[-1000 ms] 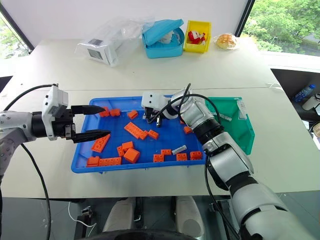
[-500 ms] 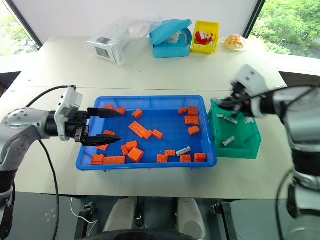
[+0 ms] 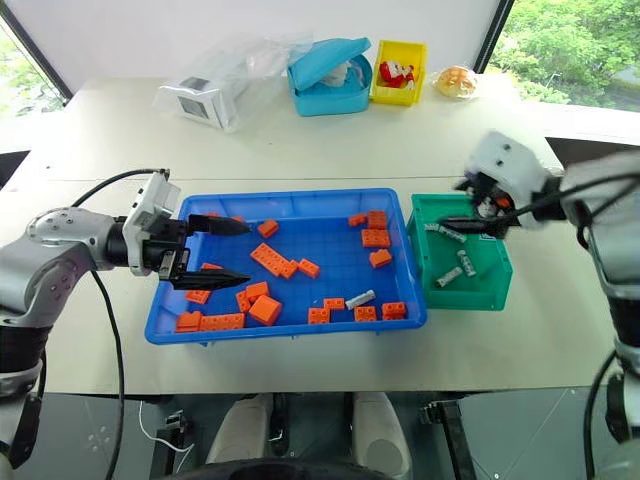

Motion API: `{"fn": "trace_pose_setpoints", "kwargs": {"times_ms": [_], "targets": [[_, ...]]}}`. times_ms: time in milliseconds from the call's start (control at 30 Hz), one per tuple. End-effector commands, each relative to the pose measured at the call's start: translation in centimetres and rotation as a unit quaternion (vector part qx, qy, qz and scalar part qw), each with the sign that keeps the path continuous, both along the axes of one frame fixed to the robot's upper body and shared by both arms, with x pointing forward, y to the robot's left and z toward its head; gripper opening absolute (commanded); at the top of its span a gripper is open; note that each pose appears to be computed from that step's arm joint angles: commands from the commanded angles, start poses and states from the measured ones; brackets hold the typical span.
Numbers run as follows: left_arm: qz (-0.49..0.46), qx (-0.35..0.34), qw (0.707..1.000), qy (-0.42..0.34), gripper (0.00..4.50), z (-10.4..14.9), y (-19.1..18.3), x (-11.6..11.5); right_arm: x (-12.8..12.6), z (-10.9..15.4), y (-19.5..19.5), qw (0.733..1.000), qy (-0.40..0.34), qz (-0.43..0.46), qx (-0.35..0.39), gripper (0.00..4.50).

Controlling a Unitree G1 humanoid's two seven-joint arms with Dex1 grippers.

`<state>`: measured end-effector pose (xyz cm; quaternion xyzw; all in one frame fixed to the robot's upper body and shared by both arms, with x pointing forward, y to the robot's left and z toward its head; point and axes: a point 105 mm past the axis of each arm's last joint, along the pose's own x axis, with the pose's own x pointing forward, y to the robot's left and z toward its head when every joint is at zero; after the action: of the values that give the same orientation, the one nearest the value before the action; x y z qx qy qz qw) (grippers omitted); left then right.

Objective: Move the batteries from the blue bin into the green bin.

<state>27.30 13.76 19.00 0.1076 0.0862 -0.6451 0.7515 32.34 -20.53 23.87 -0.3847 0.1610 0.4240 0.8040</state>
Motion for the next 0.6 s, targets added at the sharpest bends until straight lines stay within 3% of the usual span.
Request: {"fn": "trace_pose_setpoints", "kwargs": {"times_ms": [33, 233, 433, 600], "targets": [[-0.006, 0.002, 1.000, -0.023, 4.50, 0.7, 0.0, -0.3, -0.2, -1.2, 4.0, 0.989, 0.017, 0.133, -0.054, 3.47], [0.003, 0.004, 1.000, -0.023, 4.50, 0.7, 0.0, -0.8, -0.4, -5.7, 7.1, 0.944, 0.060, 0.286, -0.151, 3.47], [0.018, 0.007, 0.999, -0.026, 4.50, 0.9, 0.1, -1.0, 0.2, -8.0, 7.5, 0.917, 0.083, 0.339, -0.194, 3.47], [0.030, 0.007, 0.999, -0.029, 4.50, 1.1, 0.3, -1.1, -0.3, -8.1, 7.6, 0.909, 0.088, 0.359, -0.191, 3.47]]}}
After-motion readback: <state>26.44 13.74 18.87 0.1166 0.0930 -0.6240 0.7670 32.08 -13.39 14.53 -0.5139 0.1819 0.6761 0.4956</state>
